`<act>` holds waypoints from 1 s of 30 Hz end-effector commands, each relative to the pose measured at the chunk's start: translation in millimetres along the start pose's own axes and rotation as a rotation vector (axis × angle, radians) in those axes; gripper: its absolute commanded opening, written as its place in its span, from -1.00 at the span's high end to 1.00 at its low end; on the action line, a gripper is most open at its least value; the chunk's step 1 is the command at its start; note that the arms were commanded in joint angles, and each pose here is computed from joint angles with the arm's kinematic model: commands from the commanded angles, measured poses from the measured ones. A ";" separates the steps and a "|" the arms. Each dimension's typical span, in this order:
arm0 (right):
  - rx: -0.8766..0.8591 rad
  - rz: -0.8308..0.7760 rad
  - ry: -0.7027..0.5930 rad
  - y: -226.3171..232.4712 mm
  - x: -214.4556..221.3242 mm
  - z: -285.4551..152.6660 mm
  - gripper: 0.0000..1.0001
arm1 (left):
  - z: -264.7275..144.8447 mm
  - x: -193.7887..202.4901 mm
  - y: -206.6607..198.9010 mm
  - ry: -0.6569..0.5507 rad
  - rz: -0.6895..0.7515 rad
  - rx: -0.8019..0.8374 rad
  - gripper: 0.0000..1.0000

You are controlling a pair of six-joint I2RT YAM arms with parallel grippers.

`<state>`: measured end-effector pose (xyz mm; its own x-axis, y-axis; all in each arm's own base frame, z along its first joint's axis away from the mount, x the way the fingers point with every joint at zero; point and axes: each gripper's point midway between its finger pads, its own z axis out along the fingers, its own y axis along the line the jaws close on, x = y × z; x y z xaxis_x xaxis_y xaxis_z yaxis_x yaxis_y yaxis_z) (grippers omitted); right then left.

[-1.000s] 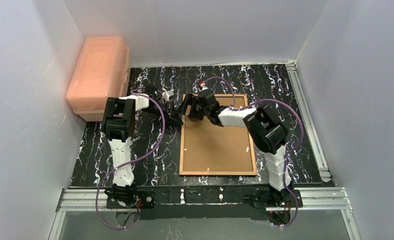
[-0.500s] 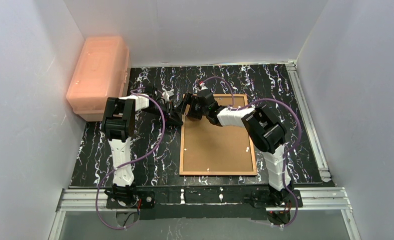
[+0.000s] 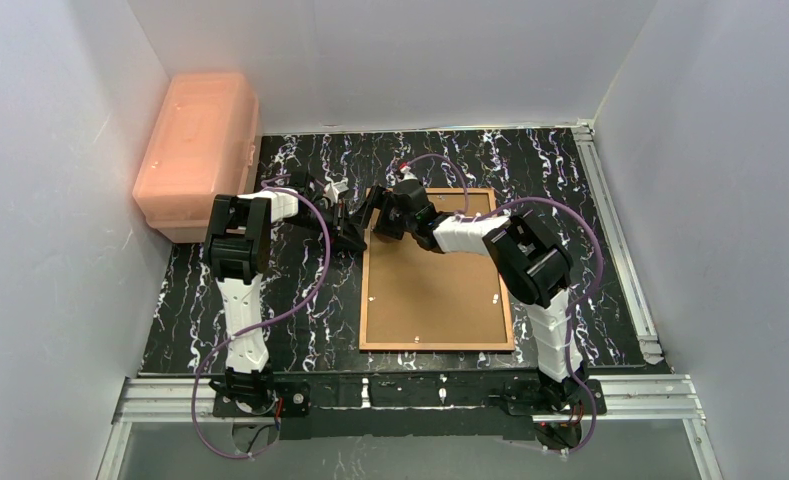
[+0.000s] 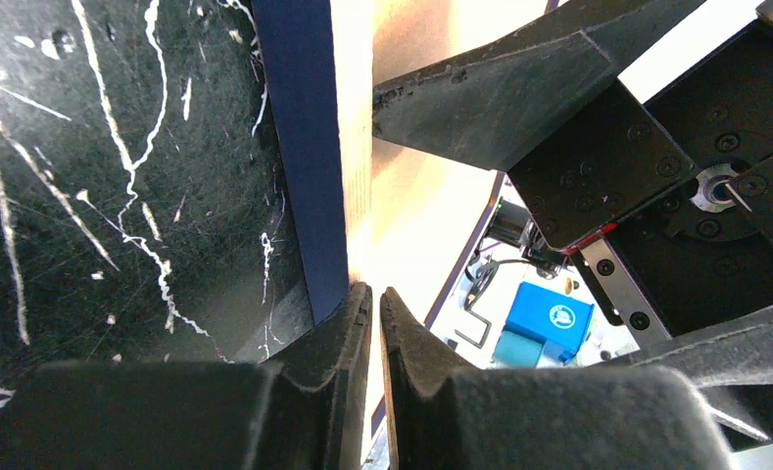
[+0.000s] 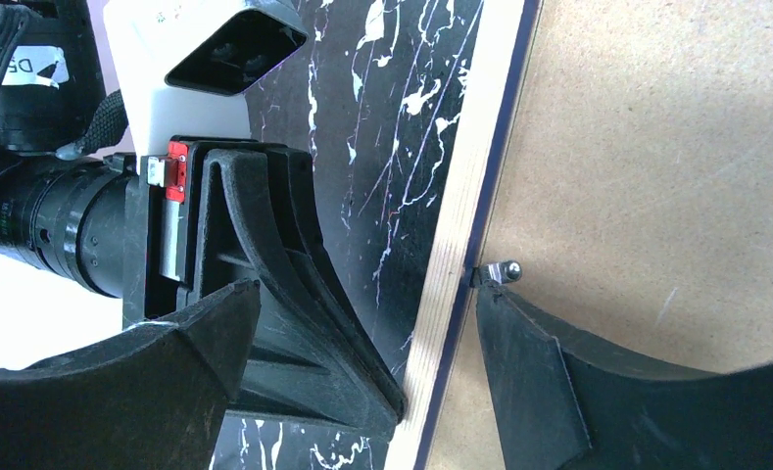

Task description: Put the photo into the frame

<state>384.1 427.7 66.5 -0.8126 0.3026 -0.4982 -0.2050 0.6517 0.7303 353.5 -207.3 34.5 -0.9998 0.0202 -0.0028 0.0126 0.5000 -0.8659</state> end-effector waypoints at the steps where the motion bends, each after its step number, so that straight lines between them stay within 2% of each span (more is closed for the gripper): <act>1: 0.032 0.006 -0.039 -6.1 0.3 9.6 -0.79 | 6.2 10.2 54.5 0.010 -0.041 -0.181 0.81; 14: -0.027 0.038 -0.060 5.5 -3.0 10.8 -0.80 | 5.9 10.3 54.1 0.009 -0.038 -0.181 0.81; 19: -0.053 0.003 -0.093 21.7 -26.1 -8.1 -0.85 | -0.2 6.9 46.4 0.001 -0.021 -0.180 0.79; 22: -0.054 -0.033 -0.119 30.7 -49.0 -30.2 -0.89 | -10.4 -0.9 31.1 -0.021 -0.006 -0.162 0.71; 25: -0.018 -0.085 -0.133 28.6 -68.6 -50.8 -0.94 | -24.6 -8.2 14.6 -0.043 0.012 -0.149 0.54; 28: 0.060 -0.148 -0.155 18.6 -91.6 -77.2 -0.97 | -43.2 -10.5 -1.7 -0.068 0.037 -0.149 0.40; 30: 0.172 -0.212 -0.181 2.0 -110.5 -96.5 -0.97 | -56.3 -7.4 -8.6 -0.077 0.049 -0.157 0.32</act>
<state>405.8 377.5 125.9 -0.7390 0.3222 -0.5916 -0.2304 0.7043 0.6714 360.4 -184.9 31.8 -0.9999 -0.0084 -0.0120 0.0049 0.5830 -0.8124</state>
